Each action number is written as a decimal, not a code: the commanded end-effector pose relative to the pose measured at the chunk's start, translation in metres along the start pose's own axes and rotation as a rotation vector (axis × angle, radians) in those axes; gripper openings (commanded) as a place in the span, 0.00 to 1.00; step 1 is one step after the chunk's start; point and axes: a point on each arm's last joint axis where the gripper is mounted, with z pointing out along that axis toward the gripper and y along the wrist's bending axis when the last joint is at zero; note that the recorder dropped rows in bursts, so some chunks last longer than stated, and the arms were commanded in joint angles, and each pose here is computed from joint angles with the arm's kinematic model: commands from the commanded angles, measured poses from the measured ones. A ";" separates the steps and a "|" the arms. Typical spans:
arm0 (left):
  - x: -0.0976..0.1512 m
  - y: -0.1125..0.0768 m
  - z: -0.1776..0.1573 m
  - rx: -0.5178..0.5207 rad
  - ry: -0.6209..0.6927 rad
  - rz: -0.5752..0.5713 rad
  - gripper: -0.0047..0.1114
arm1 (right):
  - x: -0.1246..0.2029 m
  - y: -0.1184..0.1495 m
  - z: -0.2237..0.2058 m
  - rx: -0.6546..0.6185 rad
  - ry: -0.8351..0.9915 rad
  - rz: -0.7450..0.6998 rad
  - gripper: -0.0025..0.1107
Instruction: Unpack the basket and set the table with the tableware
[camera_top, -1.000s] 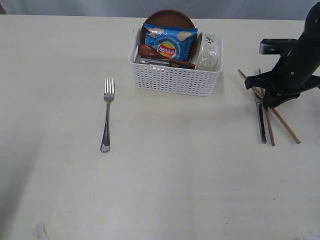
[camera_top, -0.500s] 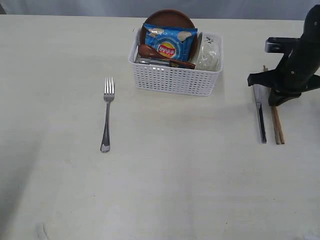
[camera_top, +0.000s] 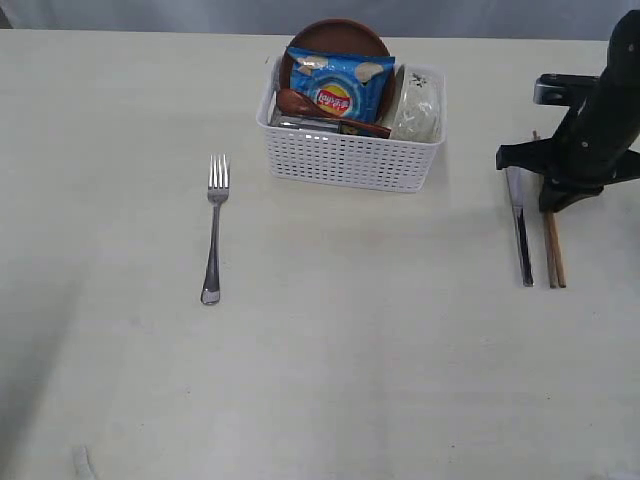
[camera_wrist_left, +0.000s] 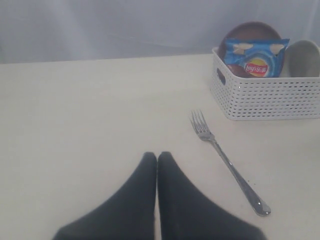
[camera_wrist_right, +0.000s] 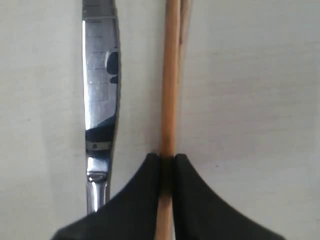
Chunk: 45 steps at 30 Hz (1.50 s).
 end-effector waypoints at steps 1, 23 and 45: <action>0.001 0.000 0.000 0.005 -0.001 0.002 0.04 | -0.002 0.000 -0.004 -0.002 -0.005 0.011 0.27; 0.001 0.000 0.000 0.005 -0.001 0.002 0.04 | 0.007 0.044 -0.029 -0.095 -0.004 -0.041 0.40; 0.001 0.000 0.000 0.005 -0.001 0.002 0.04 | 0.015 0.040 0.019 -0.033 0.144 -0.082 0.40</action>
